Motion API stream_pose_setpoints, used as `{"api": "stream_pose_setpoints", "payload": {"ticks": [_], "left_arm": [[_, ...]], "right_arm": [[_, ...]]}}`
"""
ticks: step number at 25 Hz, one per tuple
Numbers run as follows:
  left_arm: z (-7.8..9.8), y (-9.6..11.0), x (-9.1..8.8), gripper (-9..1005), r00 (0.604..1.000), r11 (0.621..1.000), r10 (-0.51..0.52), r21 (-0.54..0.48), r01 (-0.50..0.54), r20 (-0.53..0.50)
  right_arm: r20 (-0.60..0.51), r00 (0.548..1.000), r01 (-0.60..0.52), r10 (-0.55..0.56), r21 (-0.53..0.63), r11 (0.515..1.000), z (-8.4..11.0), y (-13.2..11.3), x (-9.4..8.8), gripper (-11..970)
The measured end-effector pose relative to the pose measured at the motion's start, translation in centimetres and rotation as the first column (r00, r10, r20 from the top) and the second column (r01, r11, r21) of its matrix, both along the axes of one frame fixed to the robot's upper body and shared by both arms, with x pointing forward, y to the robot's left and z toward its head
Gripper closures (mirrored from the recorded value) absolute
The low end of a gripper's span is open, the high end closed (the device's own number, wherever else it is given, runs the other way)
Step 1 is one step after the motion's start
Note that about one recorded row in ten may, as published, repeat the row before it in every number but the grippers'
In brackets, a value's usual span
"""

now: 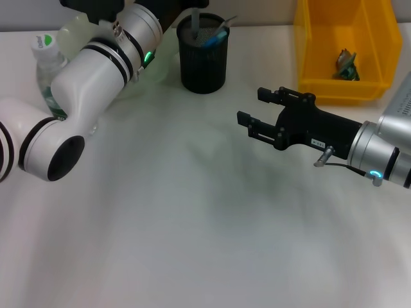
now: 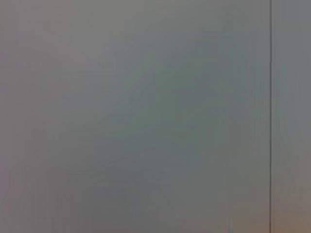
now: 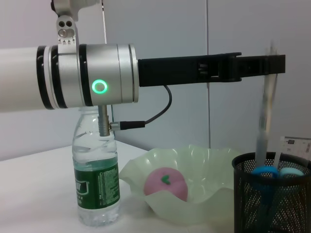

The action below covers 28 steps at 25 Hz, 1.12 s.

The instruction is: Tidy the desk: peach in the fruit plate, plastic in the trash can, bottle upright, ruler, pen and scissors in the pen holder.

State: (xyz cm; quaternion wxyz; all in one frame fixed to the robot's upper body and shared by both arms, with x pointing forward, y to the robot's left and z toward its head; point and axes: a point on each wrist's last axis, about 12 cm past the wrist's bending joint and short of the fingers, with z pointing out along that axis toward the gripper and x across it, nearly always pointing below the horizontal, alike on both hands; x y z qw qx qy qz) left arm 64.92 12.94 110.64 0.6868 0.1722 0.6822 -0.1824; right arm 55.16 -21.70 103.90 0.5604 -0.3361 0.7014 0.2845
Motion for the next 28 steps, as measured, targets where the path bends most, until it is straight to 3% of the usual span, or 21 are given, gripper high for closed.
{"api": "stream_pose_setpoints", "payload": {"ticks": [8,12,13,17,20,24,27,28], "left_arm": [[-0.2,-0.1,-0.4,740,1.0,1.0,-0.006,-0.022,0.006,-0.004],[-0.4,-0.1,-1.4,494,0.998,0.996,-0.066,-0.063,0.067,0.017],[-0.5,0.6,-2.5,448,0.989,0.982,-0.141,-0.119,0.146,0.045],[-0.8,2.5,-4.2,266,0.965,0.944,-0.253,-0.199,0.262,0.071],[-1.7,5.6,-7.0,229,0.908,0.874,-0.413,-0.25,0.416,0.065],[-2.4,7.8,-8.5,191,0.869,0.842,-0.495,-0.247,0.48,0.003],[-2.9,9.9,-9.9,191,0.81,0.805,-0.581,-0.208,0.556,-0.08],[-3.0,11.1,-10.8,191,0.754,0.766,-0.641,-0.178,0.618,-0.143]], "right_arm": [[0.004,1.0,0.03,-0.031,0.015,0.999,0.2,-0.5,0.2,306],[0.003,0.997,0.076,-0.076,0.059,0.995,0.5,-1.4,0.4,304],[0.001,0.996,0.092,-0.092,0.08,0.993,0.6,-1.7,0.3,303],[-0.054,0.985,0.17,-0.163,0.192,0.967,1.2,-3.1,0.3,300],[-0.057,0.989,0.146,-0.136,0.251,0.957,1.7,-3.6,-0.3,298],[-0.056,0.997,0.067,-0.053,0.287,0.956,2.1,-3.7,-1.2,279],[-0.065,0.993,-0.072,0.094,0.278,0.958,2.5,-4.1,-2.5,228],[-0.087,0.975,-0.181,0.205,0.226,0.957,2.6,-4.3,-3.0,211]]}}
